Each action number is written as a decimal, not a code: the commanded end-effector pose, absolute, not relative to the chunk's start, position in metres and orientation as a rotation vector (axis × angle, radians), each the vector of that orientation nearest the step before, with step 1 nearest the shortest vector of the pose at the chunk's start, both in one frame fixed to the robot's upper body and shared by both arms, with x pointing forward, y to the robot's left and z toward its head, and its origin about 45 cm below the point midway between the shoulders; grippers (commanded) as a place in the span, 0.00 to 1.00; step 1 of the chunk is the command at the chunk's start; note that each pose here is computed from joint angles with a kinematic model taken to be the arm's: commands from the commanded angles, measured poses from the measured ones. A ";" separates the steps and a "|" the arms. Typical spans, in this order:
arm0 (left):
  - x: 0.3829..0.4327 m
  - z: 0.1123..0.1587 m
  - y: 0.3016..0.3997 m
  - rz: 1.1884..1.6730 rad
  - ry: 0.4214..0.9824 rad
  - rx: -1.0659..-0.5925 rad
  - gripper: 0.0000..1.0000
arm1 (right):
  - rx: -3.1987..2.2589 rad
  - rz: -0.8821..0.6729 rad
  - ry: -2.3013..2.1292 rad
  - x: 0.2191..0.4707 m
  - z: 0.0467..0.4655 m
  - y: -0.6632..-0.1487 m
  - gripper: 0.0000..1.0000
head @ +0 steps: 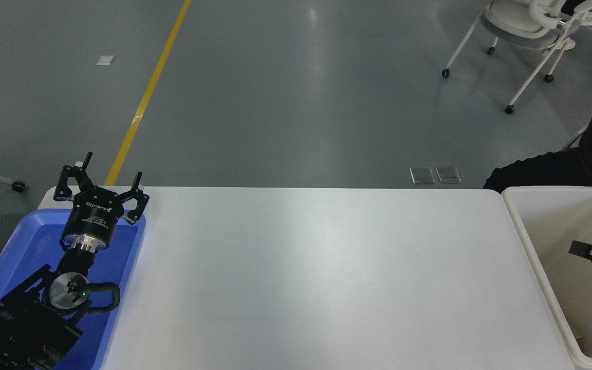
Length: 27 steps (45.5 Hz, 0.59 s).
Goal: Pick up paper ball place in dustbin
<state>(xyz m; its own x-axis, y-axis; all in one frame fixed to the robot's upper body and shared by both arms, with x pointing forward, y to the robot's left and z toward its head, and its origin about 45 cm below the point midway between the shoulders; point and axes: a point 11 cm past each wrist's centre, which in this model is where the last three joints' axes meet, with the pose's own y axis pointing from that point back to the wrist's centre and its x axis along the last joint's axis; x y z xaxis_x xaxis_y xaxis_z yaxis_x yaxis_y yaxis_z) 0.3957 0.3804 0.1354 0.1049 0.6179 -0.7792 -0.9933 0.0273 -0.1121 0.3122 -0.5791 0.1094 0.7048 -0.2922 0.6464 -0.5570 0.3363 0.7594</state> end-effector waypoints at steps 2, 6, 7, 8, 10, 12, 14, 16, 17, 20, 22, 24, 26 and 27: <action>0.3962 0.1359 0.3801 1.375 0.624 -0.763 1.00 | 1.352 0.214 -0.776 0.329 0.110 -0.551 1.00; 0.3962 0.1356 0.3798 1.374 0.626 -0.760 1.00 | 1.379 0.260 -0.634 0.337 0.151 -0.546 1.00; 0.3962 0.1353 0.3790 1.373 0.627 -0.761 1.00 | 1.382 0.269 -0.606 0.340 0.161 -0.543 1.00; 0.3962 0.1356 0.3798 1.374 0.626 -0.760 1.00 | 1.385 0.278 -0.573 0.342 0.172 -0.540 1.00; 0.3962 0.1356 0.3798 1.374 0.626 -0.760 1.00 | 1.395 0.292 -0.501 0.346 0.191 -0.528 1.00; 0.3962 0.1356 0.3798 1.374 0.626 -0.760 1.00 | 1.405 0.295 -0.425 0.346 0.207 -0.515 1.00; 0.3962 0.1350 0.3787 1.372 0.628 -0.758 1.00 | 1.417 0.304 -0.381 0.349 0.226 -0.500 1.00; 0.3961 0.1354 0.3795 1.373 0.626 -0.759 1.00 | 1.444 0.317 -0.336 0.355 0.241 -0.478 1.00; 0.3961 0.1354 0.3795 1.373 0.626 -0.759 1.00 | 1.468 0.315 -0.312 0.357 0.246 -0.465 1.00; 0.3961 0.1354 0.3795 1.373 0.626 -0.759 1.00 | 1.552 0.258 -0.248 0.354 0.257 -0.430 1.00; 0.3961 0.1354 0.3795 1.373 0.626 -0.759 1.00 | 1.610 0.204 -0.213 0.350 0.264 -0.408 1.00; 0.3956 0.1348 0.3797 1.374 0.627 -0.758 1.00 | 1.671 0.161 -0.183 0.348 0.273 -0.384 1.00; 0.3955 0.1345 0.3803 1.378 0.626 -0.758 1.00 | 1.717 0.135 -0.153 0.347 0.283 -0.361 1.00; 0.3954 0.1346 0.3802 1.377 0.626 -0.758 1.00 | 1.741 0.120 -0.138 0.345 0.287 -0.349 1.00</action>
<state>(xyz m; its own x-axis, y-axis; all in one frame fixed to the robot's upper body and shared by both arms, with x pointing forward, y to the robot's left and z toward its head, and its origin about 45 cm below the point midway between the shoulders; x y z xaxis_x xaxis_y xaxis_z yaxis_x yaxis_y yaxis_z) 0.3961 0.3797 0.1355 0.1071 0.6210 -0.7765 -0.9934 0.0346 -0.1093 0.3685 -0.4423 0.2273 0.9264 -0.0447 0.3738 -0.3742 0.0000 0.9274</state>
